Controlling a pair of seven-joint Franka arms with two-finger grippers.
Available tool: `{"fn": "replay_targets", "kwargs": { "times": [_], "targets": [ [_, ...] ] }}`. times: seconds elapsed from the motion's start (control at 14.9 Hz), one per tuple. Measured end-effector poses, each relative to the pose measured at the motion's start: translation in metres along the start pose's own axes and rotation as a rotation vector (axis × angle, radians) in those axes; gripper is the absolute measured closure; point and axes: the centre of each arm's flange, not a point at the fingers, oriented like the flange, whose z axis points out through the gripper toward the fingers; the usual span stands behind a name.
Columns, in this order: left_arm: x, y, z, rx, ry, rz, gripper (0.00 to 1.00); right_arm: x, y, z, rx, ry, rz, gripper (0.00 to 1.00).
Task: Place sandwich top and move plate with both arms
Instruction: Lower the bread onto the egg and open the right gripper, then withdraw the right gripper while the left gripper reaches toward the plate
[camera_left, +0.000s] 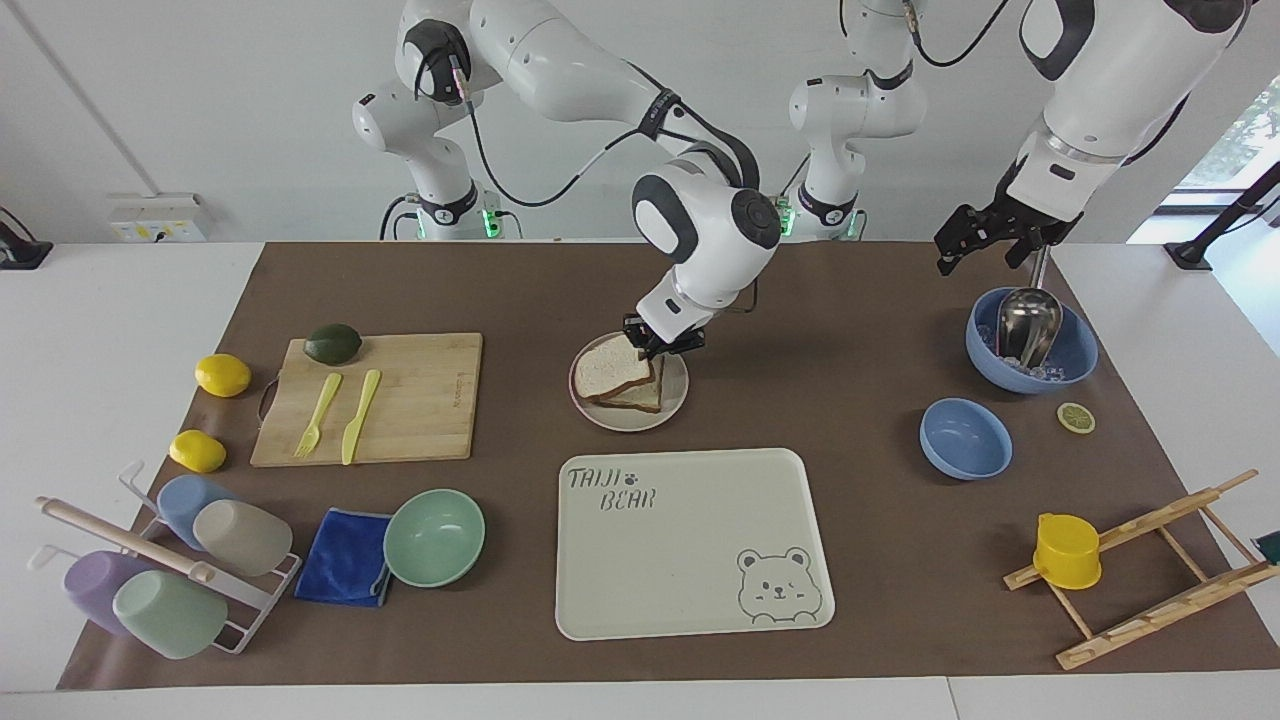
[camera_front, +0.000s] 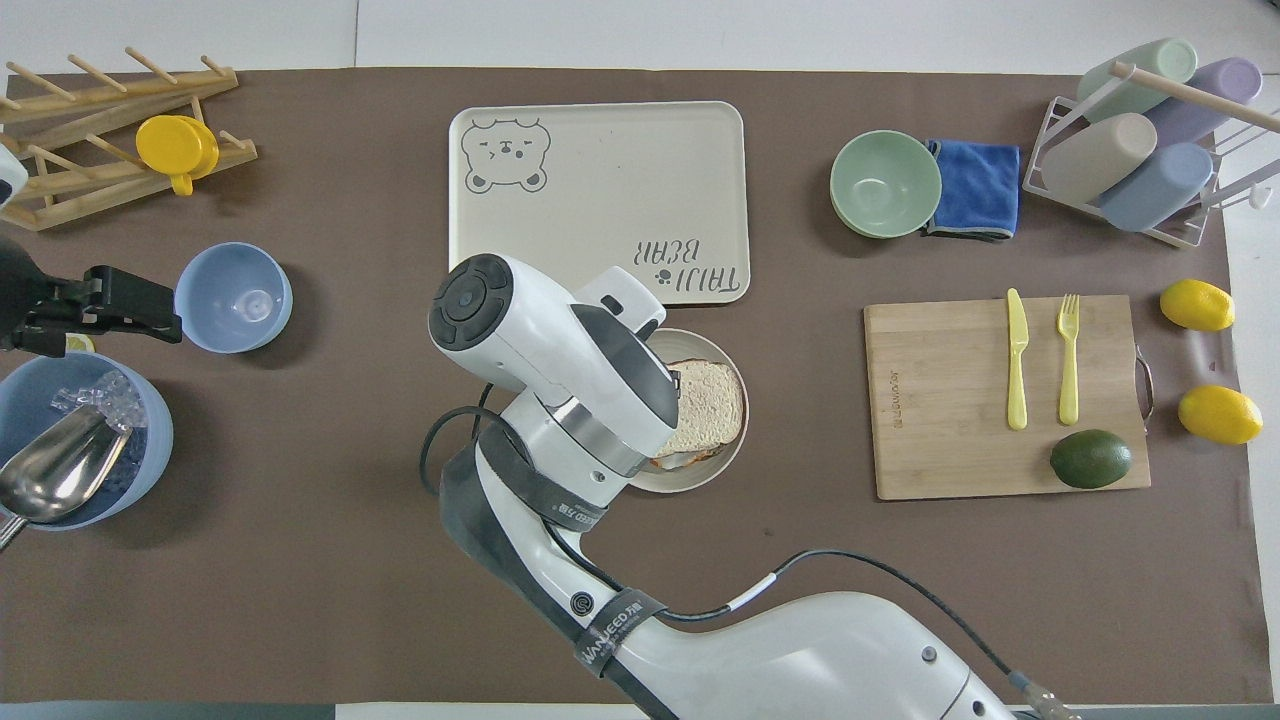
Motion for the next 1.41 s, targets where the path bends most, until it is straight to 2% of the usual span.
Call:
{"fn": "replay_targets", "kwargs": {
  "times": [0.2,0.4,0.54,0.94,1.07,1.27,1.41],
  "targets": [
    [0.000,-0.002,0.000,0.000,0.001,-0.003,0.00,-0.001,0.002,0.004,0.011,0.009,0.006,0.94],
    [0.000,-0.002,0.001,0.000,-0.001,-0.004,0.00,0.001,0.000,0.010,0.064,0.014,0.030,0.94],
    [0.001,-0.002,0.002,-0.001,0.006,-0.005,0.00,0.008,0.002,0.015,0.097,0.018,0.048,0.79],
    [0.003,-0.011,0.014,-0.006,0.030,-0.021,0.00,0.020,0.017,0.017,0.114,0.020,0.076,0.17],
    [0.003,-0.013,0.024,-0.010,0.036,-0.024,0.00,0.023,0.022,0.007,0.133,0.036,0.084,0.00],
    [0.007,-0.005,0.051,-0.038,0.051,-0.019,0.00,0.036,0.056,-0.028,0.206,0.063,0.112,0.00],
    [0.009,0.011,0.076,-0.087,0.056,-0.010,0.00,0.053,0.112,-0.054,0.251,0.065,0.113,0.00]
  ]
}}
